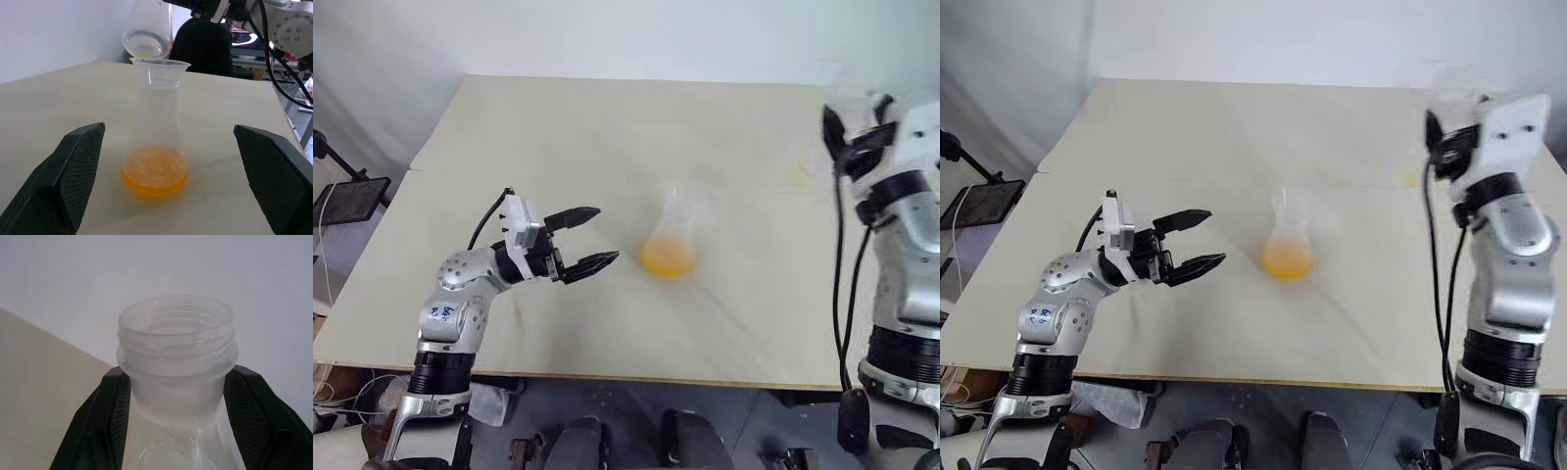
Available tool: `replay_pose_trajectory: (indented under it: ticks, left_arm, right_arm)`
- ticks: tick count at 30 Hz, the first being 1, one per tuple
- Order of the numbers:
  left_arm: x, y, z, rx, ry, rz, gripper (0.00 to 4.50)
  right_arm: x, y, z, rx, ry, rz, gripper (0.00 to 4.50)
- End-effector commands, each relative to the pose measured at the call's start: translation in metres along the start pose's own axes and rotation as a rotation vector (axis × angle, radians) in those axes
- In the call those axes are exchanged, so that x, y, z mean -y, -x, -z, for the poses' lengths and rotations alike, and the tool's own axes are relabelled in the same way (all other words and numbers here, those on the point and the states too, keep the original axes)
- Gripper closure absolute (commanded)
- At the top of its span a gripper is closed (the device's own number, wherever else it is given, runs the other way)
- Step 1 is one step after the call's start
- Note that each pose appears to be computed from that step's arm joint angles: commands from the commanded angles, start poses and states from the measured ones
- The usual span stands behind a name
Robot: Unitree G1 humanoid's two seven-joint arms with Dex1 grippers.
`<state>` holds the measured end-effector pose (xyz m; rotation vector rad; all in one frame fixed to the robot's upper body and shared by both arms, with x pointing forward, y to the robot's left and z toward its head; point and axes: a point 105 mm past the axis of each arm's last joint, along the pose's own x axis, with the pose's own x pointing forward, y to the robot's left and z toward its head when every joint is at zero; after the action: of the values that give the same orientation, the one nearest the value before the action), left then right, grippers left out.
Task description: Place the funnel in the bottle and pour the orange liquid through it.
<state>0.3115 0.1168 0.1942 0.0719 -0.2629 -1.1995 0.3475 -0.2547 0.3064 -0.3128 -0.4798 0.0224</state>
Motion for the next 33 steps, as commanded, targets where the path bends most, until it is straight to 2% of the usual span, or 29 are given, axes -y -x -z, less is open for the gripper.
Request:
replay_pose_trajectory:
  ticks: [1,4,7,14,16,22,28,33]
  left_arm:
    - [-0.002,0.000,-0.013,0.034,-0.046,0.007,0.00]
    - [-0.003,-0.003,-0.013,0.036,-0.047,0.019,0.00]
    - [-0.004,-0.003,-0.015,0.037,-0.051,0.021,0.00]
    - [-0.003,-0.002,-0.016,0.034,-0.055,0.019,0.00]
    - [-0.003,-0.002,-0.016,0.035,-0.055,0.017,0.00]
    - [-0.002,-0.002,-0.016,0.034,-0.056,0.016,0.00]
    - [-0.002,0.002,-0.015,0.023,-0.059,0.013,0.00]
    - [-0.007,0.015,-0.017,-0.005,-0.071,-0.019,0.00]
  right_arm:
    - [0.049,0.009,0.011,-0.052,-0.091,0.179,2.11]
    - [0.076,0.016,0.050,-0.166,-0.254,0.281,2.11]
    - [0.071,0.016,0.066,-0.232,-0.257,0.235,2.11]
    - [0.081,0.023,0.095,-0.289,-0.319,0.272,2.11]
    - [0.082,0.024,0.098,-0.288,-0.325,0.273,2.11]
    - [0.080,0.026,0.094,-0.270,-0.292,0.228,0.07]
    - [0.077,0.033,0.076,-0.254,-0.247,0.091,0.03]
    - [0.083,0.051,0.062,-0.243,-0.187,-0.015,0.03]
